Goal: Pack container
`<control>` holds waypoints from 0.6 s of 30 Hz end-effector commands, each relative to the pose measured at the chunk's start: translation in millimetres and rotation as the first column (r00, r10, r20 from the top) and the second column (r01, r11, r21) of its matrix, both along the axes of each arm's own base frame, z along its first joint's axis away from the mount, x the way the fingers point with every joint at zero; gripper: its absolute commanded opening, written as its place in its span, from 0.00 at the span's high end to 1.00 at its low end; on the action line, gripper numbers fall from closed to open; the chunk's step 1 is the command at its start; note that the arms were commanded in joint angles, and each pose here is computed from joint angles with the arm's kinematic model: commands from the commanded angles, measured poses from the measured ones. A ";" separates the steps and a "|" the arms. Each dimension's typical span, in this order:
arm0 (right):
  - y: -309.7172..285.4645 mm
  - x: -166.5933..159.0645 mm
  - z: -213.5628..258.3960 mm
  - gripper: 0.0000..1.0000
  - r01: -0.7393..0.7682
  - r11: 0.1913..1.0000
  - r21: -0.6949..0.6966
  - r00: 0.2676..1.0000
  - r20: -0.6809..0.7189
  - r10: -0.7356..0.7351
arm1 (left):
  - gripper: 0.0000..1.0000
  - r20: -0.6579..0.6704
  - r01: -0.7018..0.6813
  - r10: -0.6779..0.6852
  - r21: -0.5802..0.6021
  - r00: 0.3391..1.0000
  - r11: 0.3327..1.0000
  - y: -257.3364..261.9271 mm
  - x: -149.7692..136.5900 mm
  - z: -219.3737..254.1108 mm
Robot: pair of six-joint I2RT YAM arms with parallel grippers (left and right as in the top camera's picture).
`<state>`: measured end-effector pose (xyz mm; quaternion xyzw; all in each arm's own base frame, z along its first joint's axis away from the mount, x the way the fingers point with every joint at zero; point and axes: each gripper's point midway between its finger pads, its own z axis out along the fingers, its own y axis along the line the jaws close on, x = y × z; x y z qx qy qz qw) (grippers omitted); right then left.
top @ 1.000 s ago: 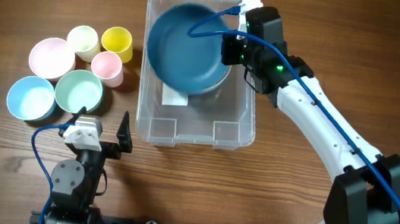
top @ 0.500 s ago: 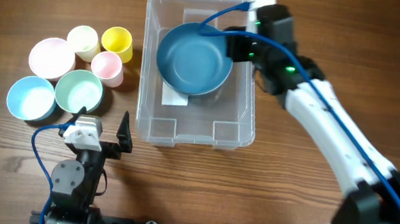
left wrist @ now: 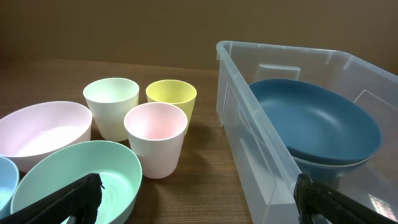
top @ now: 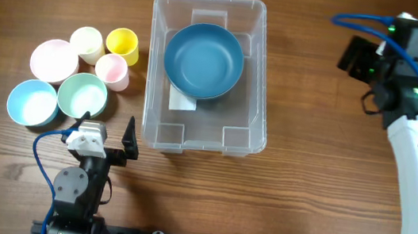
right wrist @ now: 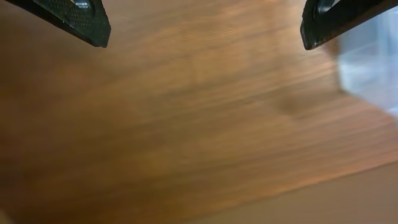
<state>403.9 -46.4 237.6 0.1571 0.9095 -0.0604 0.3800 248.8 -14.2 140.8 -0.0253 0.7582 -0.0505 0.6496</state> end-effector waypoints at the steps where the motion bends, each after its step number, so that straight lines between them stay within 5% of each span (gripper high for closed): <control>1: -14.1 -0.7 1.4 0.00 0.050 0.999 -0.002 0.999 0.003 -0.050 | 0.00 -0.001 -0.015 0.015 0.018 1.000 1.000 3.2 0.2 -2.0; 18: -14.2 -0.4 0.7 0.00 0.053 0.999 0.000 0.999 0.003 -0.053 | 0.00 -0.001 -0.014 0.014 0.018 1.000 1.000 3.1 0.2 -2.0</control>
